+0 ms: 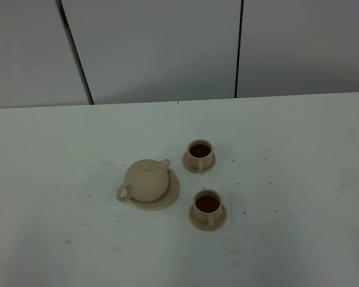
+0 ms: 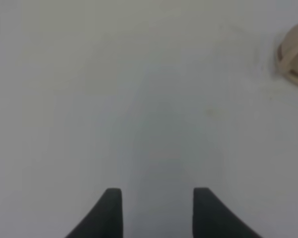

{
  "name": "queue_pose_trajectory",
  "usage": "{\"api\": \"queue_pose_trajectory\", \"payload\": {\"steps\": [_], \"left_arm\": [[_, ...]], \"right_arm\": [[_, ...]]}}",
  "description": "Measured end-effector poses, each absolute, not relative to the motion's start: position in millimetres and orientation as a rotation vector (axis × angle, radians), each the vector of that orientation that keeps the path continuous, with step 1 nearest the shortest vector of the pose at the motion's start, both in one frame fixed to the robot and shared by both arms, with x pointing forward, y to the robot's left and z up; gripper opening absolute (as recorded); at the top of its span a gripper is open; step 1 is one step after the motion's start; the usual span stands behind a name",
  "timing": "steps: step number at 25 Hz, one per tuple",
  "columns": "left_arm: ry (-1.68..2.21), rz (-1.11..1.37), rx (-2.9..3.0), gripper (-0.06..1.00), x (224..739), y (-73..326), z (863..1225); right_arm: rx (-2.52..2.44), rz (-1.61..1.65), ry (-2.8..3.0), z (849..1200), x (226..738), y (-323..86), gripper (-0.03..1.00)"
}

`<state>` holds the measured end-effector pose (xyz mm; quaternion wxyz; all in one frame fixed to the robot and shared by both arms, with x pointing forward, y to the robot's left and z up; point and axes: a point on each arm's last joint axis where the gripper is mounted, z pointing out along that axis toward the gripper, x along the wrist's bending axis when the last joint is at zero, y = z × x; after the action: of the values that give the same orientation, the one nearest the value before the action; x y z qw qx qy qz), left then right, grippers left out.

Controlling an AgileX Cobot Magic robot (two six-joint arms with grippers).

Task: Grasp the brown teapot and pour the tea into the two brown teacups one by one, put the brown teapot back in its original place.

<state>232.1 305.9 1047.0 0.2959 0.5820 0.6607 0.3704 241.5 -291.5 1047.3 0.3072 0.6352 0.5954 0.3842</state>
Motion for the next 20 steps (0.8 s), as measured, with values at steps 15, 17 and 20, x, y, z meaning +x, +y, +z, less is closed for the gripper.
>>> {"api": "queue_pose_trajectory", "payload": {"steps": [15,17,20], "left_arm": [[1.736,1.016,1.532,0.4,227.2,305.9,1046.7],[1.736,1.016,1.532,0.4,227.2,305.9,1046.7],[1.734,1.018,1.535,0.4,227.2,305.9,1046.7]], "right_arm": [[1.68,1.016,1.575,1047.3,241.5,-291.5,0.41],[1.68,1.016,1.575,1047.3,241.5,-291.5,0.41],[1.68,1.016,1.575,1047.3,241.5,-291.5,0.41]]}}
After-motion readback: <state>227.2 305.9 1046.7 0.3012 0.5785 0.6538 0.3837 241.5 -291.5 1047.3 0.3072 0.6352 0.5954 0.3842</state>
